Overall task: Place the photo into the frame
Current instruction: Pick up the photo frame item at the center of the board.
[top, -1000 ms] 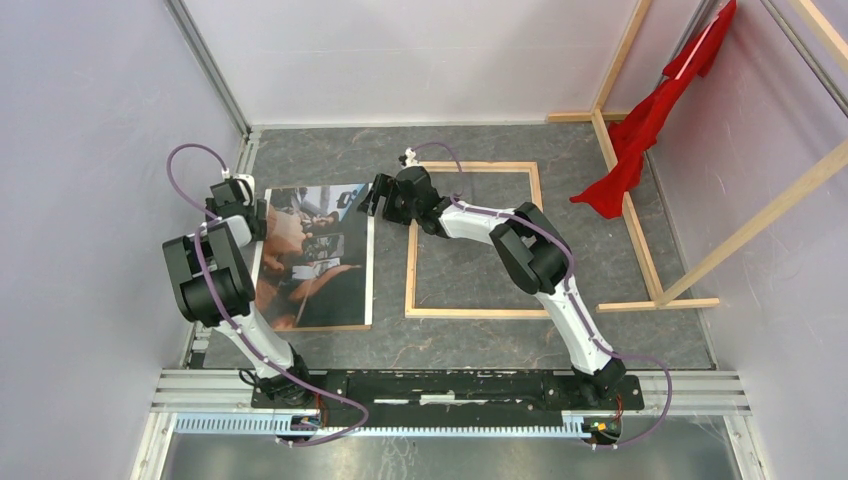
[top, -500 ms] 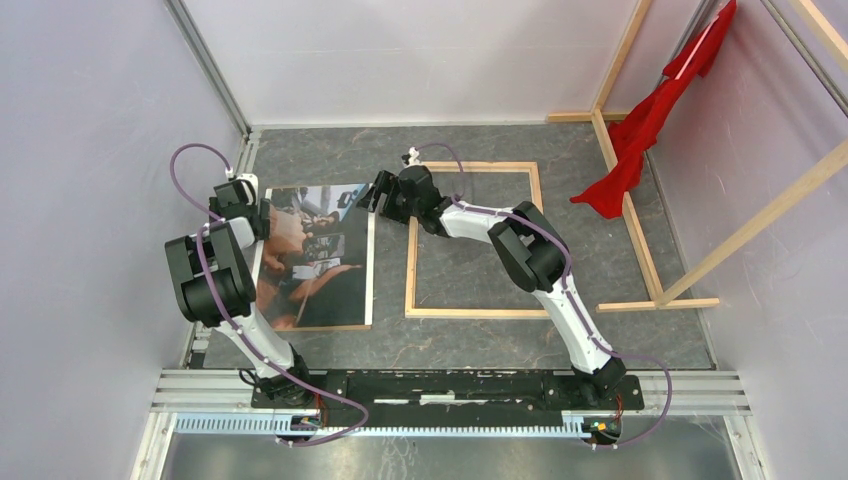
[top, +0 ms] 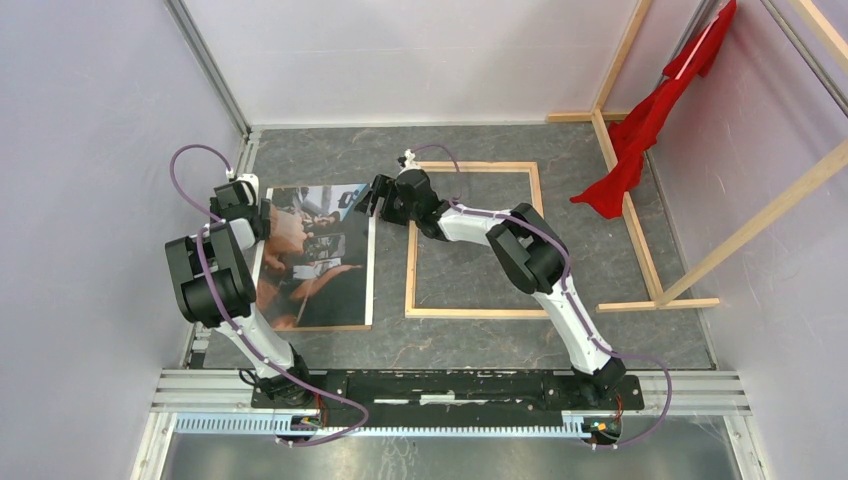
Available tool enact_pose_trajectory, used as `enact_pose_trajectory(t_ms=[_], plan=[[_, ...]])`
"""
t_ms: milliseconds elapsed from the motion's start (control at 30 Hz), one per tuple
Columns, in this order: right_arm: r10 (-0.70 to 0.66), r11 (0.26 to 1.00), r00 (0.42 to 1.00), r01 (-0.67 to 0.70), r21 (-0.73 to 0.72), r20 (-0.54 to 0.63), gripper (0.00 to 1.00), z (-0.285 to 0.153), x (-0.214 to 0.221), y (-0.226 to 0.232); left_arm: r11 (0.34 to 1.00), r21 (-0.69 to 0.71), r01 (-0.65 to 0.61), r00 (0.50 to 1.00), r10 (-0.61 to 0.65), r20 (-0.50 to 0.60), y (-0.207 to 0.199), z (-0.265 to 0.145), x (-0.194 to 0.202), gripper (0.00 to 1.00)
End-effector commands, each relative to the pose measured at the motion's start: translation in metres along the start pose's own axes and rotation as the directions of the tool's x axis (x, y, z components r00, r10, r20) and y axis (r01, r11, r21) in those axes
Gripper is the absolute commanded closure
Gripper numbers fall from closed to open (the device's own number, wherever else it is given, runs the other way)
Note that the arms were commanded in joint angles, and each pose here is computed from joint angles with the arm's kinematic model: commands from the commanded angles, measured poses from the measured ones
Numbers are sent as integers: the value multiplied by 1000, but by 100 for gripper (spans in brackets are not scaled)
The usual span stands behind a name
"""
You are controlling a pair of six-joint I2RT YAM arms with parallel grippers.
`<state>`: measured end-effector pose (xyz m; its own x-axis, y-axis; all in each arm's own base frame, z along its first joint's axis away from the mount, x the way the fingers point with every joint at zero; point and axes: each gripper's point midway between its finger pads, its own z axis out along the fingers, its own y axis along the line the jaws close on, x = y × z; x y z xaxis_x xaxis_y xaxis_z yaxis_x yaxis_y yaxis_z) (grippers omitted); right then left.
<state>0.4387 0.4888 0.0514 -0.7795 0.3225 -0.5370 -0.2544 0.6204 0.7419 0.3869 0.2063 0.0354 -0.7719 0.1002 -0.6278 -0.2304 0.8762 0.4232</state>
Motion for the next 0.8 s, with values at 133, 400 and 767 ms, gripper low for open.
enact_pose_trajectory(t_ms=[133, 400, 767], plan=[[-157, 987, 988, 157, 33, 2, 16, -15, -4, 30, 992, 110, -56, 990, 69, -124, -29, -4, 45, 7], [-251, 968, 968, 250, 39, 27, 16, -19, -12, 47, 992, 107, -62, 988, 76, -133, -29, -3, 49, 8], [-352, 936, 935, 352, 14, 36, 15, -18, -14, 67, 992, 102, -68, 988, 81, -129, -27, -3, 48, 8]])
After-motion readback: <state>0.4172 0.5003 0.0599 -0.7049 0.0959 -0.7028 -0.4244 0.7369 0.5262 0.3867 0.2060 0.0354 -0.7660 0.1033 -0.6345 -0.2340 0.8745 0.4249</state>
